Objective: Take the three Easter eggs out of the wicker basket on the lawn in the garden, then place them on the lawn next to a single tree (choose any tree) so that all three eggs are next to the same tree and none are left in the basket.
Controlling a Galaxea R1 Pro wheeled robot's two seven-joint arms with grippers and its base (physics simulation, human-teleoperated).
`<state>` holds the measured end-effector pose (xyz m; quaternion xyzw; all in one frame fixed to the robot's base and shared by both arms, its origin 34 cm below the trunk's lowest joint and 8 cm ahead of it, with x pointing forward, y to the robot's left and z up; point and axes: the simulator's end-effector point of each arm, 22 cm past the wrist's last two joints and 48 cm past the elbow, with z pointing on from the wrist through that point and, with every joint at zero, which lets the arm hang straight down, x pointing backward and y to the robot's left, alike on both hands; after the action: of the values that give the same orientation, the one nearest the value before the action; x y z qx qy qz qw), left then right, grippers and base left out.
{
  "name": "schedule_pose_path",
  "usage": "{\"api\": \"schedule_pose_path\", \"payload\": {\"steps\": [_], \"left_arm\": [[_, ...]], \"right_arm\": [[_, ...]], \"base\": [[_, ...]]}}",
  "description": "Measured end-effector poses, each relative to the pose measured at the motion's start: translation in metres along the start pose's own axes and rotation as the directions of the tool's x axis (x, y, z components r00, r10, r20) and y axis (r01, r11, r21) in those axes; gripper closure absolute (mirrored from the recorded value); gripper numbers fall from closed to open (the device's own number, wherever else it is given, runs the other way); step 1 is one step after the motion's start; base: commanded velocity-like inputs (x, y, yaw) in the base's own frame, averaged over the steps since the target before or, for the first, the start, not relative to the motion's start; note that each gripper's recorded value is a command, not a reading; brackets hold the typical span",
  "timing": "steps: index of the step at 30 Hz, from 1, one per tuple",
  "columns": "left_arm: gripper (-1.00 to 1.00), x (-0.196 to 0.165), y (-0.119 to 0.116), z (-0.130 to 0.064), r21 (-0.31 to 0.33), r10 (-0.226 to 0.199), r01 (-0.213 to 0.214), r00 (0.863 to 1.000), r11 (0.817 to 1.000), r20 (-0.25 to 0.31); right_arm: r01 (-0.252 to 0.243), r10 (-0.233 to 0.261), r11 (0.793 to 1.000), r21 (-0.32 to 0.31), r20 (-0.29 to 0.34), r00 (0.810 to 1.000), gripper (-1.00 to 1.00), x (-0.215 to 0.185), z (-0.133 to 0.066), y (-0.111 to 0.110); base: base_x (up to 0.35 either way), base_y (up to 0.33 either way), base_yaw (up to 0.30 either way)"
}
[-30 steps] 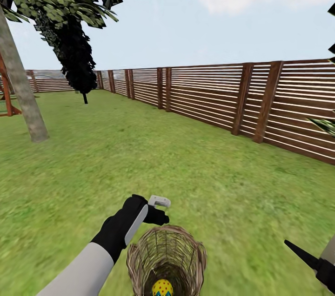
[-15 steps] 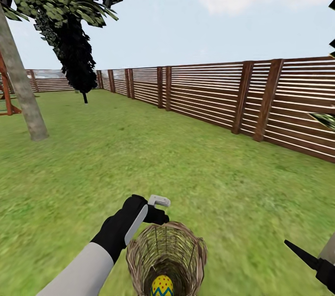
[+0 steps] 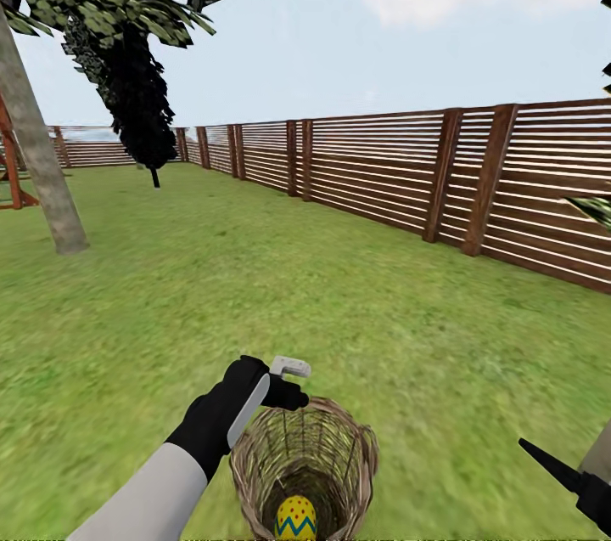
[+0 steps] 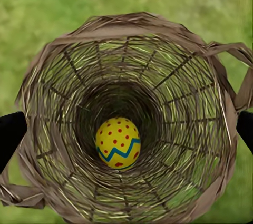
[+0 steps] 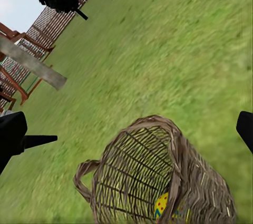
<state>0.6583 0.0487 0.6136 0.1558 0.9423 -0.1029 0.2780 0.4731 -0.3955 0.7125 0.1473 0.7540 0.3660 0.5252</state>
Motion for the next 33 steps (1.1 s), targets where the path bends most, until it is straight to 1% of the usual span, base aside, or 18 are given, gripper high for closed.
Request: {"api": "schedule_pose_path", "payload": {"steps": [33], "left_arm": [[-1.0, 0.051, 0.002, 0.051, 0.0, 0.0, 0.0, 1.0, 1.0, 0.008]], "right_arm": [[-0.001, 0.001, 1.0, 0.001, -0.002, 1.0, -1.0, 0.056, -0.001, -0.048]], "base": [[0.0, 0.0, 0.0]]}}
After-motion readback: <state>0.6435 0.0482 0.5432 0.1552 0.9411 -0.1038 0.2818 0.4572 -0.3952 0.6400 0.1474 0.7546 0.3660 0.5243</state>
